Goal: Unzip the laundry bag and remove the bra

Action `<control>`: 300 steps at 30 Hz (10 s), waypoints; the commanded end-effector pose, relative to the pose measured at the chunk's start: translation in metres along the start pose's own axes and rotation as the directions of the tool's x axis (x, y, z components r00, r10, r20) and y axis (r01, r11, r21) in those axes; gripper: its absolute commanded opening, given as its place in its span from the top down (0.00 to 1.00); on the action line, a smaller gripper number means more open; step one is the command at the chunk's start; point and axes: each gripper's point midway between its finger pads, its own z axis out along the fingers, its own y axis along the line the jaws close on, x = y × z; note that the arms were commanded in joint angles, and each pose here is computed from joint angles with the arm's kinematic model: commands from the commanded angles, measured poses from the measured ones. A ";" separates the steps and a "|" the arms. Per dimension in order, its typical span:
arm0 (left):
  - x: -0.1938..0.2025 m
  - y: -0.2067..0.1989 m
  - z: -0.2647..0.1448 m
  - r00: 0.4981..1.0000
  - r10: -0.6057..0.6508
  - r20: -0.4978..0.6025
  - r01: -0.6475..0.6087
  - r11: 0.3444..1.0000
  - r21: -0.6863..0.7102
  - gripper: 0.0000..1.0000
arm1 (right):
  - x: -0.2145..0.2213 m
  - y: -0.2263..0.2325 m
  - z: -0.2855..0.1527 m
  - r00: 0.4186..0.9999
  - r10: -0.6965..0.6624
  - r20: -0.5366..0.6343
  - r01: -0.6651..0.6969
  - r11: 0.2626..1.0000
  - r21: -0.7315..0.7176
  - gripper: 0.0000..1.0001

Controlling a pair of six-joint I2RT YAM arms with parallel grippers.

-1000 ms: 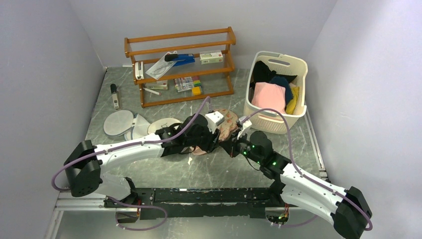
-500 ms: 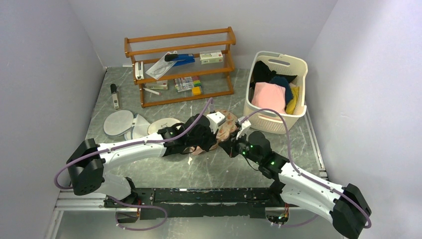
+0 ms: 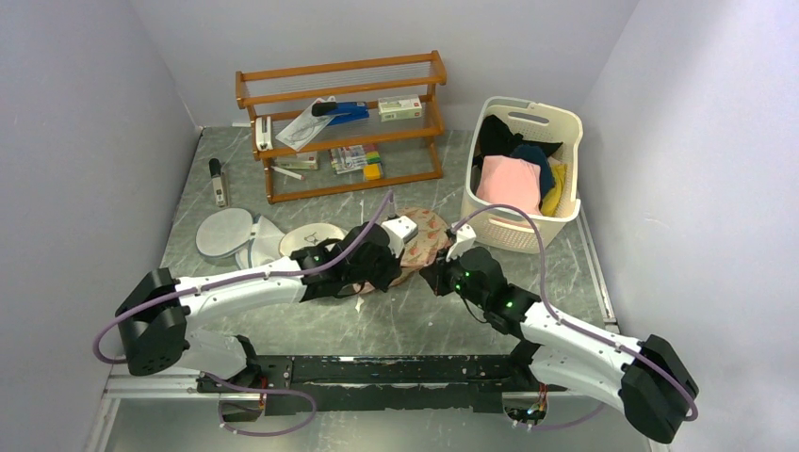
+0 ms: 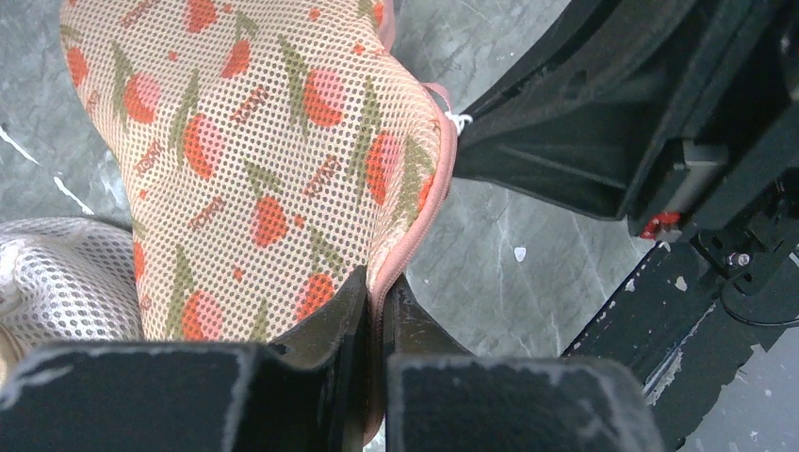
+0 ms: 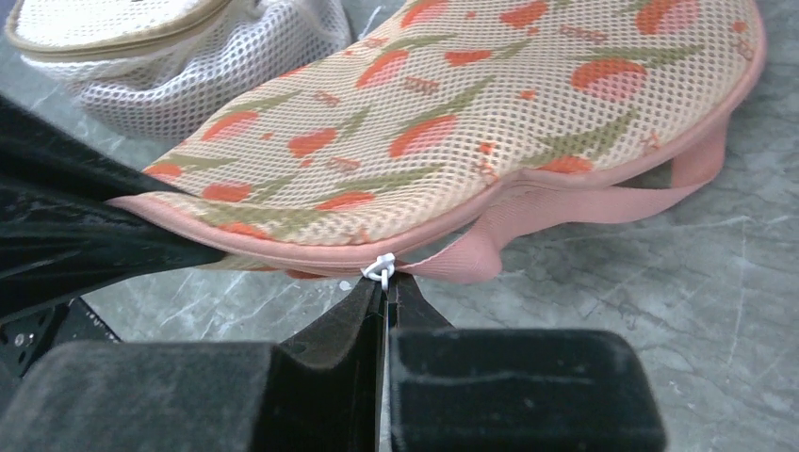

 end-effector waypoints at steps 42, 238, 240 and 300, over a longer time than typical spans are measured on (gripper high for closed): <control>-0.040 -0.028 -0.030 0.992 -0.051 0.117 0.034 0.988 0.150 0.24 | -0.028 -0.005 -0.001 0.998 -0.011 0.067 0.012 1.000 -0.021 1.00; -0.047 -0.020 0.096 0.982 0.174 -0.073 -0.170 0.984 0.061 0.93 | -0.041 -0.088 -0.044 0.947 0.162 0.277 -0.243 0.925 0.292 1.00; -0.036 -0.011 0.090 0.980 0.177 -0.093 -0.175 0.984 0.037 0.93 | -0.038 -0.078 -0.038 0.960 0.139 0.242 -0.198 0.950 0.243 1.00; -0.047 -0.020 -0.010 0.987 0.153 0.039 -0.157 0.979 0.129 0.93 | -0.014 -0.058 -0.004 0.994 0.098 0.055 -0.104 0.986 0.130 1.00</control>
